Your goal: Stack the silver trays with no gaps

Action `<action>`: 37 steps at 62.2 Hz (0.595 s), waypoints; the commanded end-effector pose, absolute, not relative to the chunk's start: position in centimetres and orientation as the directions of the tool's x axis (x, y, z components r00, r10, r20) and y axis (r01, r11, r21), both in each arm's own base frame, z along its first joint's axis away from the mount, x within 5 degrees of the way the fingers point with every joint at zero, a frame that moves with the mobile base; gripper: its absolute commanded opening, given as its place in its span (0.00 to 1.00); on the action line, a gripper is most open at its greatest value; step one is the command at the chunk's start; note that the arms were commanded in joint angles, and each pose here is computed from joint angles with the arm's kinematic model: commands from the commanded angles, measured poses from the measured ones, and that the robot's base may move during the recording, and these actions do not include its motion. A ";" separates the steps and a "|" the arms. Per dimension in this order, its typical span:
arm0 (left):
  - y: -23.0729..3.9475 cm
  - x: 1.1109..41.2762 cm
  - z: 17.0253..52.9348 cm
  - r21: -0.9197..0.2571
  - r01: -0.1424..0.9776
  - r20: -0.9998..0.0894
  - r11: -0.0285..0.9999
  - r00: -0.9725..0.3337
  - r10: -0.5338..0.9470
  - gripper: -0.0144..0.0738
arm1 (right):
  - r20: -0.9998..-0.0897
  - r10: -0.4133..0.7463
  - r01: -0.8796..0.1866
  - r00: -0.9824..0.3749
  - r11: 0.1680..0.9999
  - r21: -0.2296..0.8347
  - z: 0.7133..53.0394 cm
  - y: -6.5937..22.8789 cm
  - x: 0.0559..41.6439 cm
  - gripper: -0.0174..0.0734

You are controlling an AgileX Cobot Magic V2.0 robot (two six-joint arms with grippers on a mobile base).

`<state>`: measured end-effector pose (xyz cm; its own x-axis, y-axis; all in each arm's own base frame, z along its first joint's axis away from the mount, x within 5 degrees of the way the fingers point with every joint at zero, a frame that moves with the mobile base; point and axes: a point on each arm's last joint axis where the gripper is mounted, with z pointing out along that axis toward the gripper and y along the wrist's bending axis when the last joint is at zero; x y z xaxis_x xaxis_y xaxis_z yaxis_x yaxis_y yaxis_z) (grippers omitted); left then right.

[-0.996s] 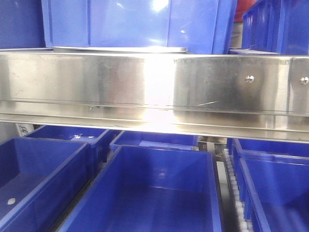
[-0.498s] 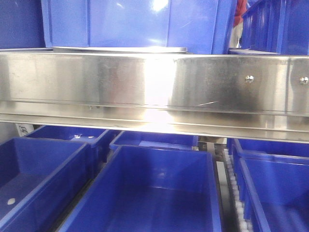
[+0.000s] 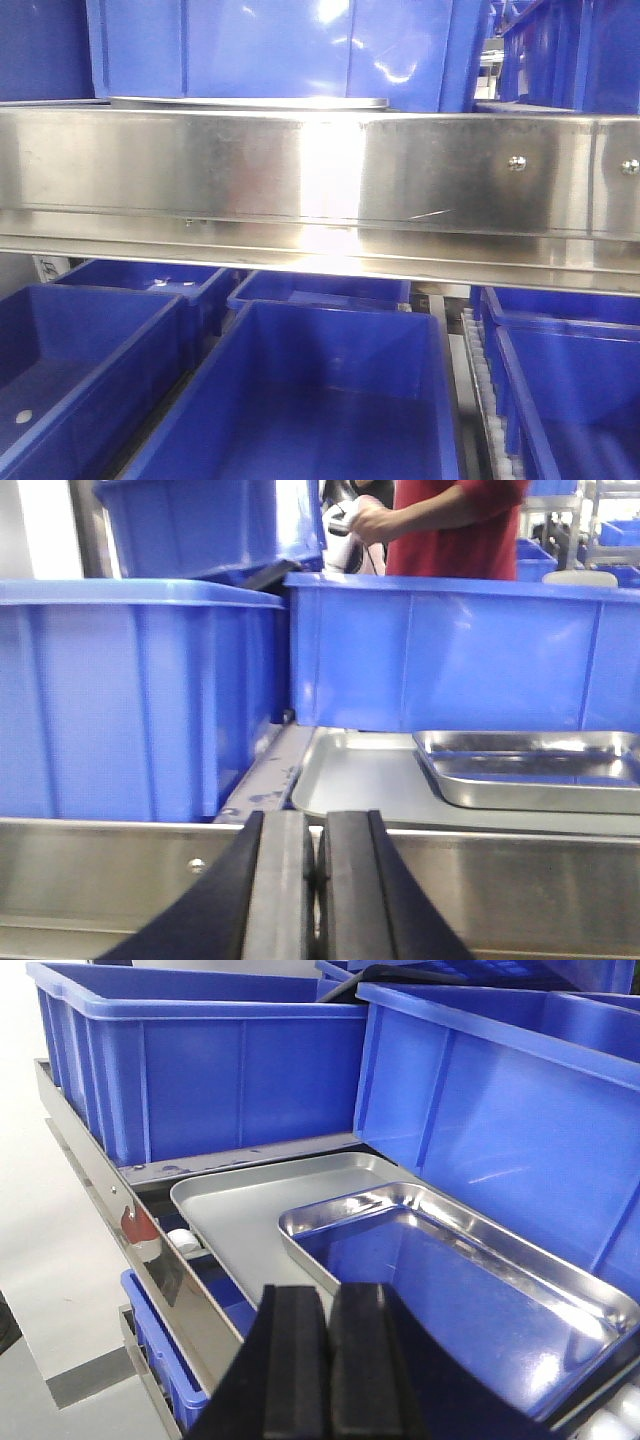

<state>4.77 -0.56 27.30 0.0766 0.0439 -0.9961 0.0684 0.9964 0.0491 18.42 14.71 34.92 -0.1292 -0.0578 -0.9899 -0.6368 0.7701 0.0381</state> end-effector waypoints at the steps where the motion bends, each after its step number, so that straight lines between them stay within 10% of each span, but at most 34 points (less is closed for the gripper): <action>1: -0.5 4.1 26.6 0.042 0.046 -0.993 0.998 0.110 0.037 0.17 | -0.994 -0.049 -0.650 -0.098 0.759 0.027 35.3 14.7 18.2 0.10; 16: 0.2 5.5 21.9 -0.136 -0.002 -0.982 0.991 0.130 -0.135 0.17 | -0.996 -0.037 -0.659 -0.084 0.751 0.028 35.5 14.8 18.1 0.10; 37: 0.3 5.5 22.2 -0.047 -0.031 -0.982 0.998 0.183 -0.041 0.17 | -0.996 -0.033 -0.662 -0.079 0.749 0.028 35.6 14.8 18.1 0.10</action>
<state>5.60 0.27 21.83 0.1477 -0.1014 -0.9838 -0.0155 0.9944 -0.1048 18.35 14.84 35.15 -0.1108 -0.0422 -0.9929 -0.6493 0.7595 0.0402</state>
